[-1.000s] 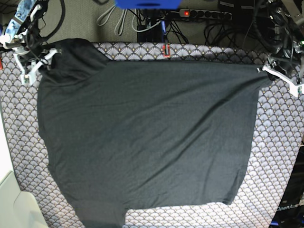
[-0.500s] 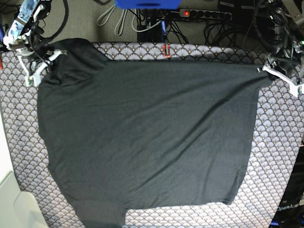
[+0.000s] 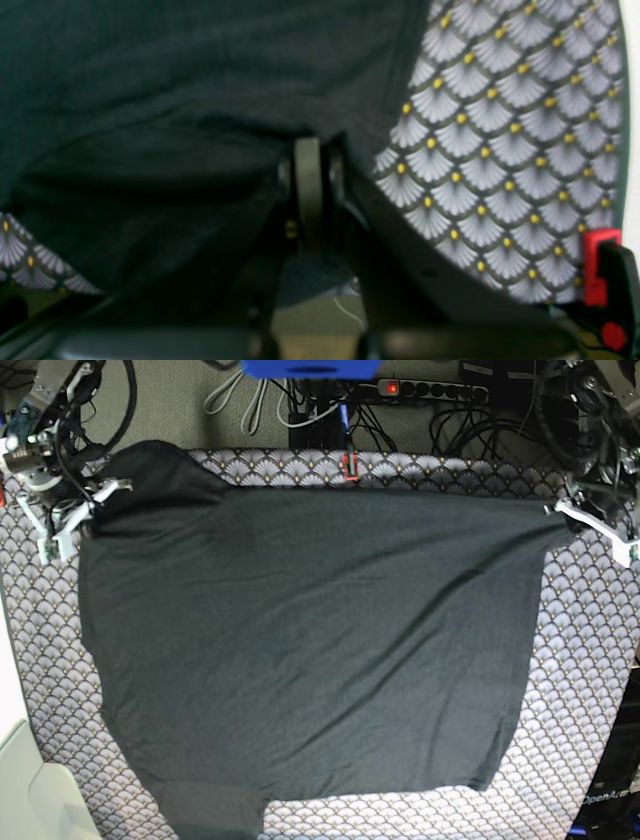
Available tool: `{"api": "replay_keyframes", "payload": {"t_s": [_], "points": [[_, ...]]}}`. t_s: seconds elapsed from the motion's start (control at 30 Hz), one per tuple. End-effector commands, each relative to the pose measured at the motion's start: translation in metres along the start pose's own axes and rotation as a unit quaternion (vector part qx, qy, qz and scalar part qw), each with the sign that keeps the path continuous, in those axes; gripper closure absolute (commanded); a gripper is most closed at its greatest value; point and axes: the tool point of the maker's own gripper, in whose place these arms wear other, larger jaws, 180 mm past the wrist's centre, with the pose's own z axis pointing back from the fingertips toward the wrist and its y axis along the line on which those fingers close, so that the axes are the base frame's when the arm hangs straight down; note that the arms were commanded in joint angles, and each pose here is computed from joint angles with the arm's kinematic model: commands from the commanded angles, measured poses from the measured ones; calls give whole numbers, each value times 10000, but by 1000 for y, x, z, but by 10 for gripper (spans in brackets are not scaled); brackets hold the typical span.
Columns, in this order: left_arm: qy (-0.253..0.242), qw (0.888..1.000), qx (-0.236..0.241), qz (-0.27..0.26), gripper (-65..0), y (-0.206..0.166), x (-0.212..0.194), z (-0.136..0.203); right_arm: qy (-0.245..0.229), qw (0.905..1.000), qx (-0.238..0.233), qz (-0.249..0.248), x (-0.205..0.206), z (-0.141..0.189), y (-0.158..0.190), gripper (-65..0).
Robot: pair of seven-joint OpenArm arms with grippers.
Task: Fold the T-shirt properly
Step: 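Lift both shoulder corners and pull the shirt taut between grippers, then carry both shoulder corners over the shirt body toward the hem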
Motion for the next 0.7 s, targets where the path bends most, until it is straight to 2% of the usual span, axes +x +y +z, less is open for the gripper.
{"api": "replay_keyframes", "payload": {"t_s": [0.0,0.67], "points": [[-292,9995,18,-73,-4,1,18,5,-304,9995,-59,101,19,5,-4,0],[-1057,9944,-9,-19,-4,-12,93,-1,-1315,9910,-201,142,110,-2,-18,0]]}}
